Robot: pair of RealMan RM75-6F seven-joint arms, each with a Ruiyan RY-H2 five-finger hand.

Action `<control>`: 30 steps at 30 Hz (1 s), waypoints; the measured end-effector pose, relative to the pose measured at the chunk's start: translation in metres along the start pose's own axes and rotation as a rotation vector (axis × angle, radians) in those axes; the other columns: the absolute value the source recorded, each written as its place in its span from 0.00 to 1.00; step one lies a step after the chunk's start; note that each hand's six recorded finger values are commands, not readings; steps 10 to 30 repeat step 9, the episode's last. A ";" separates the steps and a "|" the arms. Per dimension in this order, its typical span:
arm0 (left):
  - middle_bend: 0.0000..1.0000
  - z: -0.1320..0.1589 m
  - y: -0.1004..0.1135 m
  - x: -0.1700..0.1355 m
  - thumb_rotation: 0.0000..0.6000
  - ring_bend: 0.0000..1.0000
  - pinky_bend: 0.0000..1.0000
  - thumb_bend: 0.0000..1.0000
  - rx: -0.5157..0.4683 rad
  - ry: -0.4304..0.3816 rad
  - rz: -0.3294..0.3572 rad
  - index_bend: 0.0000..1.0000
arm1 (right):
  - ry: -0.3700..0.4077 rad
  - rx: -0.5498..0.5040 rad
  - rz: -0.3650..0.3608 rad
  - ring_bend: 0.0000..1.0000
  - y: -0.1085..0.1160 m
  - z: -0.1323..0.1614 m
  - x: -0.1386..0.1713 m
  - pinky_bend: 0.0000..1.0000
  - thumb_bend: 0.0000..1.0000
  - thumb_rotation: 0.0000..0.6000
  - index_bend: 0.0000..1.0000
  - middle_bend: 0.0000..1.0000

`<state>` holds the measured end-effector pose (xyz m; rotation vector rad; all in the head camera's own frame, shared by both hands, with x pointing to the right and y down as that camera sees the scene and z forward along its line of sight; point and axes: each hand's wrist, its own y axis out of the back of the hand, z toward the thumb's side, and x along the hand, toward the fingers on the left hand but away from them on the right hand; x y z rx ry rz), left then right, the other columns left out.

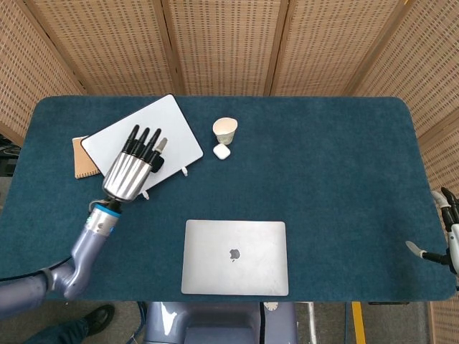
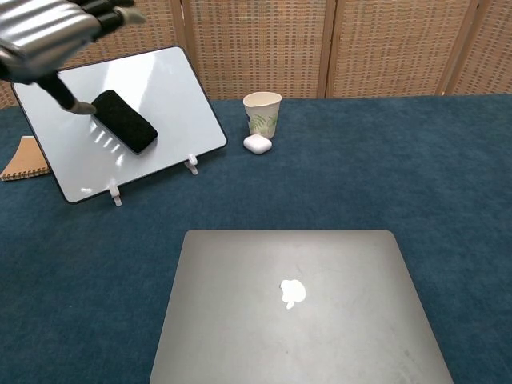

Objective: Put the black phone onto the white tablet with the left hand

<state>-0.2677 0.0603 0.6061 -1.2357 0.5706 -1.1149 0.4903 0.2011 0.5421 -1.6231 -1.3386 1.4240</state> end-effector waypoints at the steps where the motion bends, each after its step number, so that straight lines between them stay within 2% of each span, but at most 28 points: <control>1: 0.00 -0.012 0.004 -0.012 1.00 0.00 0.00 0.00 -0.052 0.027 -0.004 0.00 | 0.002 0.004 -0.001 0.00 0.000 0.001 0.000 0.00 0.00 1.00 0.00 0.00; 5: 0.00 -0.050 0.005 -0.051 1.00 0.00 0.00 0.00 -0.190 0.122 -0.038 0.00 | 0.010 0.021 -0.003 0.00 -0.002 0.005 0.002 0.00 0.00 1.00 0.00 0.00; 9: 0.00 -0.070 -0.006 -0.094 1.00 0.00 0.00 0.00 -0.343 0.214 -0.112 0.00 | 0.015 0.040 -0.004 0.00 -0.005 0.008 0.003 0.00 0.00 1.00 0.00 0.00; 30: 0.00 -0.070 -0.006 -0.094 1.00 0.00 0.00 0.00 -0.343 0.214 -0.112 0.00 | 0.015 0.040 -0.004 0.00 -0.005 0.008 0.003 0.00 0.00 1.00 0.00 0.00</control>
